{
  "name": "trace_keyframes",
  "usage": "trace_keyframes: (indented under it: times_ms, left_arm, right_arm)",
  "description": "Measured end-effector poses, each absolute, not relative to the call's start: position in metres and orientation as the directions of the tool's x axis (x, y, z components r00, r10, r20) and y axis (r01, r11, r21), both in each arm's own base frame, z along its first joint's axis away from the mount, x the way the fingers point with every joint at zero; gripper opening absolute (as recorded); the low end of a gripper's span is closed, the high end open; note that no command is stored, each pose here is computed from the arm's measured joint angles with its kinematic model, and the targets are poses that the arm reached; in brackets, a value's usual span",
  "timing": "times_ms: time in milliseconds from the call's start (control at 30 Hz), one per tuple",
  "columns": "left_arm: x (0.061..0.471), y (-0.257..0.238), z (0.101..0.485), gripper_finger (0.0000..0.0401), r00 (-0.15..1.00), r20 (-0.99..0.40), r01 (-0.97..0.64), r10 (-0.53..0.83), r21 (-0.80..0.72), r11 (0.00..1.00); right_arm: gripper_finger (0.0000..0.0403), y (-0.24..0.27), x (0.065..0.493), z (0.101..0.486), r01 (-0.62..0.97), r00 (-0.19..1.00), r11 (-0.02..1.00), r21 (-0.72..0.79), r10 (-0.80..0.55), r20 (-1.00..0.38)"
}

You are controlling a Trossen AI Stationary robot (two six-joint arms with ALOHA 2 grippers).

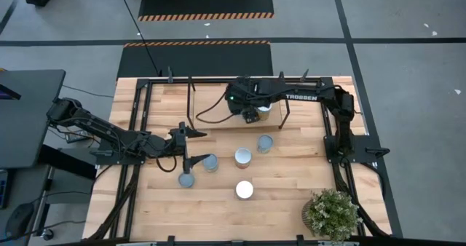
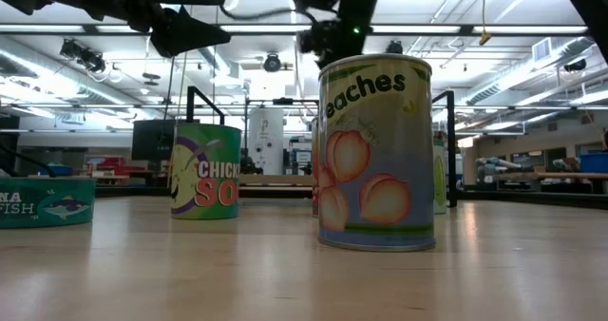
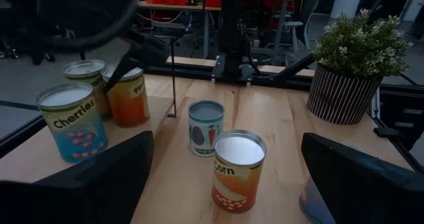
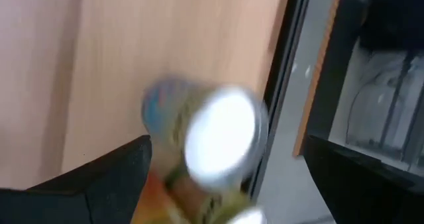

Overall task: Pick and place cans onto a shelf
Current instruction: Put the canned cherries on the shelf

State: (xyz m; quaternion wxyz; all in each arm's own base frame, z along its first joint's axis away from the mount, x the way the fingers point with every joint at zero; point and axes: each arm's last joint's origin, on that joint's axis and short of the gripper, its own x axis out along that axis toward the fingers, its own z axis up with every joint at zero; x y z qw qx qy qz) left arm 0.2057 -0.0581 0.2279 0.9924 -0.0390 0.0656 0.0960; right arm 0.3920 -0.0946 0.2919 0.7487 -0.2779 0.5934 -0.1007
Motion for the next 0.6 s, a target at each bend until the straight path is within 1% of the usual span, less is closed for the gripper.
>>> trace_keyframes:
  times_ms: [67,167,300,467,600]
  left_arm:
    - [0.206,-0.058,0.228,0.0389,0.974,-0.133,-0.196,0.186,-0.068,0.978]
    - [0.206,-0.058,0.228,0.0389,0.974,-0.134,-0.195,0.184,-0.077,0.978]
    - [0.205,-0.06,0.227,0.0389,0.974,-0.143,-0.19,0.177,-0.087,0.978]
    - [0.205,-0.06,0.227,0.0389,0.973,-0.145,-0.191,0.177,-0.085,0.978]
    - [0.205,-0.06,0.227,0.0389,0.973,-0.144,-0.191,0.177,-0.085,0.978]
  right_arm:
    - [0.04,-0.091,0.399,0.294,-0.154,0.339,0.817,-0.556,-0.485,-0.806]
    - [0.04,-0.092,0.409,0.296,-0.062,0.434,0.814,-0.578,-0.499,-0.75]
    - [0.04,-0.101,0.414,0.292,0.061,0.492,0.852,-0.52,-0.479,-0.727]
    - [0.04,-0.111,0.408,0.27,0.085,0.414,0.839,-0.537,-0.52,-0.748]
    - [0.04,-0.114,0.402,0.263,0.069,0.347,0.83,-0.553,-0.54,-0.767]
